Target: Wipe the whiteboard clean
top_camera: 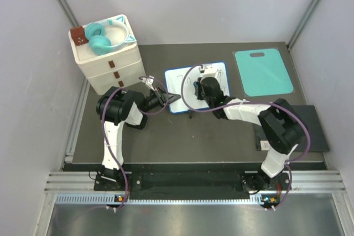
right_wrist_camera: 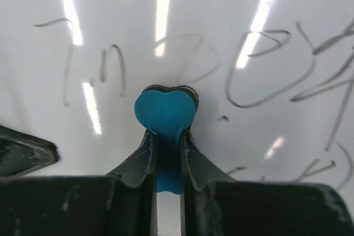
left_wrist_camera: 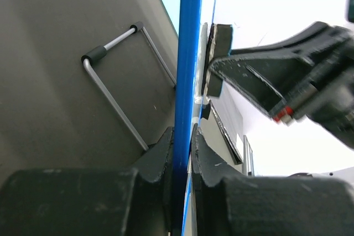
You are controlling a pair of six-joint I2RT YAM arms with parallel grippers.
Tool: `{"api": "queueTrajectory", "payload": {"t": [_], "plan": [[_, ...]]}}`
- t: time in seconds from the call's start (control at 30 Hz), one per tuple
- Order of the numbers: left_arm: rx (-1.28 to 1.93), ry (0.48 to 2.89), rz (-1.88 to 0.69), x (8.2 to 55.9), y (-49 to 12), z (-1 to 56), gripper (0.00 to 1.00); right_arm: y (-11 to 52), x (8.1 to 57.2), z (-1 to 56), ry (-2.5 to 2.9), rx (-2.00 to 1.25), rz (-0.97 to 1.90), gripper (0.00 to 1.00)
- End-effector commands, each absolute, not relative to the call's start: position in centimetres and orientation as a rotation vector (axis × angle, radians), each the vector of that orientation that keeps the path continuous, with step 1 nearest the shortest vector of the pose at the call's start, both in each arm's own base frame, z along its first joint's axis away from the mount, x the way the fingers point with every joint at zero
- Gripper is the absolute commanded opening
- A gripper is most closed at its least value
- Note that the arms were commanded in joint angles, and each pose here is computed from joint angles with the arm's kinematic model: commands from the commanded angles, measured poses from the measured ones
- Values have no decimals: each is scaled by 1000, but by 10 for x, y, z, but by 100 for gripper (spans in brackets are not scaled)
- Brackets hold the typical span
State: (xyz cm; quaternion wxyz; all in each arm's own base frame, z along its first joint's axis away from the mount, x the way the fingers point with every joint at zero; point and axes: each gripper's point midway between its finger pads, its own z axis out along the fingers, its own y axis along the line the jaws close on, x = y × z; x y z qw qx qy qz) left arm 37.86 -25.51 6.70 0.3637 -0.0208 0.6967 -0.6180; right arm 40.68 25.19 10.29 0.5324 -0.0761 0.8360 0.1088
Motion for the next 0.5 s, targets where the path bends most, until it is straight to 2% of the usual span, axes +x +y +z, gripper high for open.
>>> {"api": "queueTrajectory", "payload": {"t": [0.0,0.1,0.27,0.47], "plan": [[-100,1980,-1556,344,-247,-3,0,299,387,63,2072,-278,285,0],[-98,1980,-1555,342,-246,-3,0,299,387,48,2112,-240,257,0],[-94,1975,-1562,343,-247,-3,0,265,390,43,2184,-150,118,0],[-95,1972,-1565,342,-247,-2,0,188,399,45,2245,52,32,0]]}}
